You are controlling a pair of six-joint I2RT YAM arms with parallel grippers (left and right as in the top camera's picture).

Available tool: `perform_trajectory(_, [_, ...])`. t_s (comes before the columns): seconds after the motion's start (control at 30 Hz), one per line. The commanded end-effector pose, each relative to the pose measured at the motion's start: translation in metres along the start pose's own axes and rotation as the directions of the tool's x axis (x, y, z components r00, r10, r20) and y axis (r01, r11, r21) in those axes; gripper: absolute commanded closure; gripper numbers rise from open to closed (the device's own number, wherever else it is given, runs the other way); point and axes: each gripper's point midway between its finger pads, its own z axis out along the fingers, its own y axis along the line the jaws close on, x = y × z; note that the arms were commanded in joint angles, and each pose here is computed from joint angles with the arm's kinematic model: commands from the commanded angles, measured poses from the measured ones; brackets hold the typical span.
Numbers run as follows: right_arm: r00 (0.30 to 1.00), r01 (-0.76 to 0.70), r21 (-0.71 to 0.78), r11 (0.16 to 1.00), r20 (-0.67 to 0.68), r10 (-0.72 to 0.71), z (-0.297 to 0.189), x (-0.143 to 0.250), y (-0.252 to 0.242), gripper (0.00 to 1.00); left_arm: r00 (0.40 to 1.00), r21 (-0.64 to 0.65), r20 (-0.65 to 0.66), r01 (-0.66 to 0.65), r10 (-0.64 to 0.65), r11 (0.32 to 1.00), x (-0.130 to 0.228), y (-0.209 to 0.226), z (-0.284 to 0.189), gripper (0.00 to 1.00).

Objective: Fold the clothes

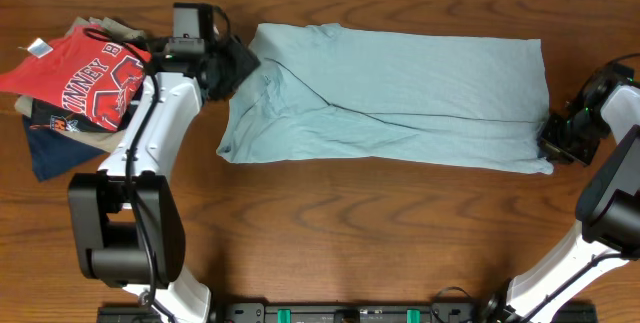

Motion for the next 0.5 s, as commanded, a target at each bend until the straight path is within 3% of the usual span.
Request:
perform_trajectory(0.0, [0.998, 0.012, 0.04, 0.999, -0.057, -0.009, 0.016, 0.015, -0.005, 0.87, 0.992, -0.015, -0.066, -0.107, 0.105, 0.994, 0.028, -0.003, 0.007, 0.41])
perform_trajectory(0.17, [0.998, 0.012, 0.04, 0.999, -0.059, -0.01, 0.016, 0.015, -0.005, 0.86, 0.957, 0.014, -0.129, -0.261, 0.261, 0.965, 0.067, -0.025, 0.02, 0.41])
perform_trajectory(0.47, [0.998, 0.013, 0.041, 0.999, -0.065, -0.01, 0.016, 0.017, -0.005, 0.85, 0.898, 0.043, -0.234, -0.373, 0.372, 0.927, 0.133, -0.044, 0.063, 0.41])
